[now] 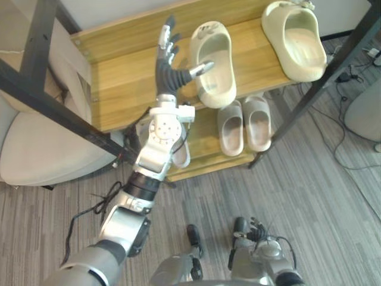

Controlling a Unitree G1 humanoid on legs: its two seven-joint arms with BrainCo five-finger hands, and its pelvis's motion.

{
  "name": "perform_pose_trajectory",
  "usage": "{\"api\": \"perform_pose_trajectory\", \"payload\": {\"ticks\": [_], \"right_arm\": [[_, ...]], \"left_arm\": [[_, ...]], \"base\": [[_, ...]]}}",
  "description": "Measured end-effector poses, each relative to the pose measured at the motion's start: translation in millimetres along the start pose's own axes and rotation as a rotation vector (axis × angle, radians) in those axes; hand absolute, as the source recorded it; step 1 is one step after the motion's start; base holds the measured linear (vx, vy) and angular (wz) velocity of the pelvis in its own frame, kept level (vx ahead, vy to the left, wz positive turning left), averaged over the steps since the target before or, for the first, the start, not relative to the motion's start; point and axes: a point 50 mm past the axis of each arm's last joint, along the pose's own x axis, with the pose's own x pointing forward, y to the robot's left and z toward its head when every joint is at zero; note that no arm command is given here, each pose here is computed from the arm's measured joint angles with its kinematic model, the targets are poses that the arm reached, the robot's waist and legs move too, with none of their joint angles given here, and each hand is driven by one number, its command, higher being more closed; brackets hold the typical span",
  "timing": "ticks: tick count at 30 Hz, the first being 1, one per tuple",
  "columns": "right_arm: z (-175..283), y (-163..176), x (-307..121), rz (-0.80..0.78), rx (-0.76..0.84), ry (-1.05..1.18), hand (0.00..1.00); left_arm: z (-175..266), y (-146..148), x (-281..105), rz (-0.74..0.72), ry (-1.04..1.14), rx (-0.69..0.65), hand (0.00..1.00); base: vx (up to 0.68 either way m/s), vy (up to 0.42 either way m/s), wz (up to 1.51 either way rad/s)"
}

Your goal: Organize the slippers on the shoe rack

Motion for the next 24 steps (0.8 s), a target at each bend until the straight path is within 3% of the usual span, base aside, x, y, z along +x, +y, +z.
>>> {"api": "perform_pose_trajectory", "payload": {"ticks": [6,16,24], "right_arm": [[-1,0,0,-0.002,-0.003,0.006,0.0],[-1,1,0,0.004,-0.03,0.007,0.0],[-2,2,0,0.009,-0.037,0.013,0.0]], "left_arm": [[-5,-34,-16,-0.126,0.039,-0.061,0.0],[-2,-62,-27,-0.229,0.044,-0.121,0.0],[-3,-55,-23,-0.199,0.046,-0.116,0.0]], "base": [[0.05,-0.015,0.03],[0.04,-0.007,0.0],[0.01,-0.003,0.0]]}}
